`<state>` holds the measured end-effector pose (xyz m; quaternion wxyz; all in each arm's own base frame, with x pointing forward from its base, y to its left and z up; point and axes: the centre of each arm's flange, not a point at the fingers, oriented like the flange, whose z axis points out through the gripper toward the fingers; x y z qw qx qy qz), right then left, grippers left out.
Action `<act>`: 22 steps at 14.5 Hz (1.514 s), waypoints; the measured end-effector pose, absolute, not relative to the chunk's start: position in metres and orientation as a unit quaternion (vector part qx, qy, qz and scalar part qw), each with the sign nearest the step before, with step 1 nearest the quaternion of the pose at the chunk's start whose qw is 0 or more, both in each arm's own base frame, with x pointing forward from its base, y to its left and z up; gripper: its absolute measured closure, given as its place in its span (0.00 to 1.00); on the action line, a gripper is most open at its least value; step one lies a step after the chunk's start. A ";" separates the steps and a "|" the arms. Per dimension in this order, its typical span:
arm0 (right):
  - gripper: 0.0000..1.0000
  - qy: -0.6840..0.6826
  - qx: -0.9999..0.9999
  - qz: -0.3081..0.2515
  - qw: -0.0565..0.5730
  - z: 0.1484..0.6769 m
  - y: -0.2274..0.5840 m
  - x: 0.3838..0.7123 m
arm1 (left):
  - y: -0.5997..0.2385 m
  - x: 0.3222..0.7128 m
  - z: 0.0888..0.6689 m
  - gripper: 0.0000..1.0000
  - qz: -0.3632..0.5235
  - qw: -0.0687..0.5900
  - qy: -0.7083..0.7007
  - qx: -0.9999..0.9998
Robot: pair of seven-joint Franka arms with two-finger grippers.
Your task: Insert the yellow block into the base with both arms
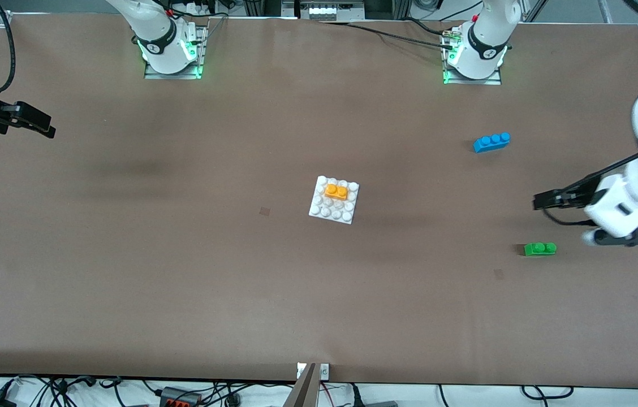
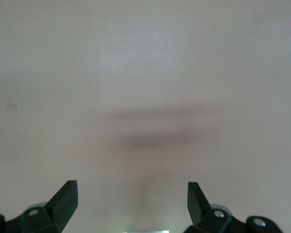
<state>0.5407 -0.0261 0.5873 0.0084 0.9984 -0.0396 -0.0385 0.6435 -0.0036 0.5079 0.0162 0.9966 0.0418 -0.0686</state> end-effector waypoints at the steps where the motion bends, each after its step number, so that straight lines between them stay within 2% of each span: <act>1: 0.00 -0.041 0.998 -0.039 0.008 0.587 -0.028 0.541 | -0.002 0.636 0.524 0.00 -0.064 0.013 0.044 0.997; 4: 0.00 -0.042 0.998 -0.039 0.008 0.587 -0.029 0.541 | -0.005 0.612 0.565 0.00 -0.047 -0.001 0.047 0.998; 8: 0.00 -0.044 0.998 -0.040 0.008 0.587 -0.032 0.540 | -0.014 0.588 0.550 0.00 -0.043 -0.013 0.063 0.997; 11: 0.00 -0.049 0.998 -0.046 0.008 0.586 -0.038 0.538 | -0.017 0.584 0.535 0.00 -0.045 -0.012 0.071 0.996; 22: 0.00 -0.050 0.998 -0.046 0.006 0.587 -0.040 0.538 | -0.021 0.583 0.538 0.00 -0.041 -0.006 0.047 0.998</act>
